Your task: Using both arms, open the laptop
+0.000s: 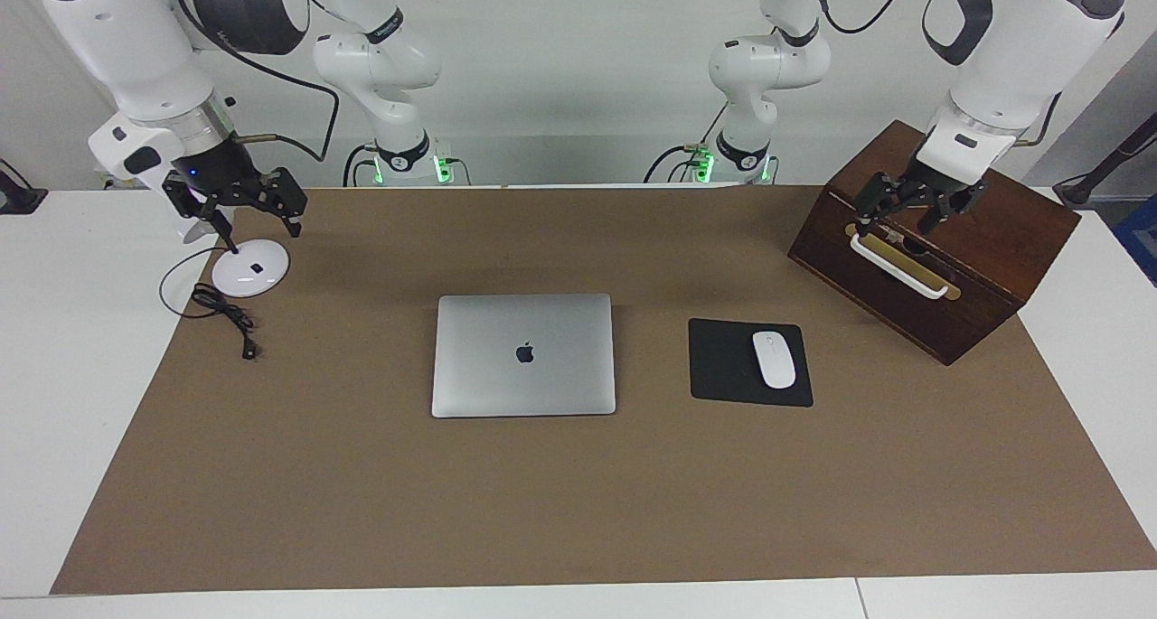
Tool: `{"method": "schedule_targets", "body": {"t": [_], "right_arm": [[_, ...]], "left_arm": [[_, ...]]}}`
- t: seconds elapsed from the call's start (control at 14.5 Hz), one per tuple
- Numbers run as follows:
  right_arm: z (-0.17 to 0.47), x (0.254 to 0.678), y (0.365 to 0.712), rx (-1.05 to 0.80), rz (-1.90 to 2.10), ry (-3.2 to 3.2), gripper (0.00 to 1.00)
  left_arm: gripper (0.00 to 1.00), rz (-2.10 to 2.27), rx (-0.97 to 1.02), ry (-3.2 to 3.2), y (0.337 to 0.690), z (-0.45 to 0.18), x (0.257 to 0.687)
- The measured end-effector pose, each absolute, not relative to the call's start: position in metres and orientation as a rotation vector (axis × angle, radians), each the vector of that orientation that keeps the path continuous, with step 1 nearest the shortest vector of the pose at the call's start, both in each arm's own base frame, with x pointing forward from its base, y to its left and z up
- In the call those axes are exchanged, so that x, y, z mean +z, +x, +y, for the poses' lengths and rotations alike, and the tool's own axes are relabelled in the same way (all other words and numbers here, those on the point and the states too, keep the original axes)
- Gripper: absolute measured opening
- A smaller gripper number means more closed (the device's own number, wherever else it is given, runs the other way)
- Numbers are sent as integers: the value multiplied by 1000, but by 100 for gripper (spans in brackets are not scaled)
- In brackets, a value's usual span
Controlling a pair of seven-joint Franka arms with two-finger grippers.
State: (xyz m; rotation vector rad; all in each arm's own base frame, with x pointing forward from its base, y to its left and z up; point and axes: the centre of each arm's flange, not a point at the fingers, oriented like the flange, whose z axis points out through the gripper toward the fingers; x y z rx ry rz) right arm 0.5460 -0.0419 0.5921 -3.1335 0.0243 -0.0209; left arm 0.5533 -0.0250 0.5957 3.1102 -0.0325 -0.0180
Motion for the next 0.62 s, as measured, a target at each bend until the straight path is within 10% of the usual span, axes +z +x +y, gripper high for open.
{"method": "schedule_targets", "body": {"t": [0.62], "right_arm": [[-42,585,547,-35,25,-3134,100]], "left_arm": [[100,-32,-9,3110,554,-25,596]]}}
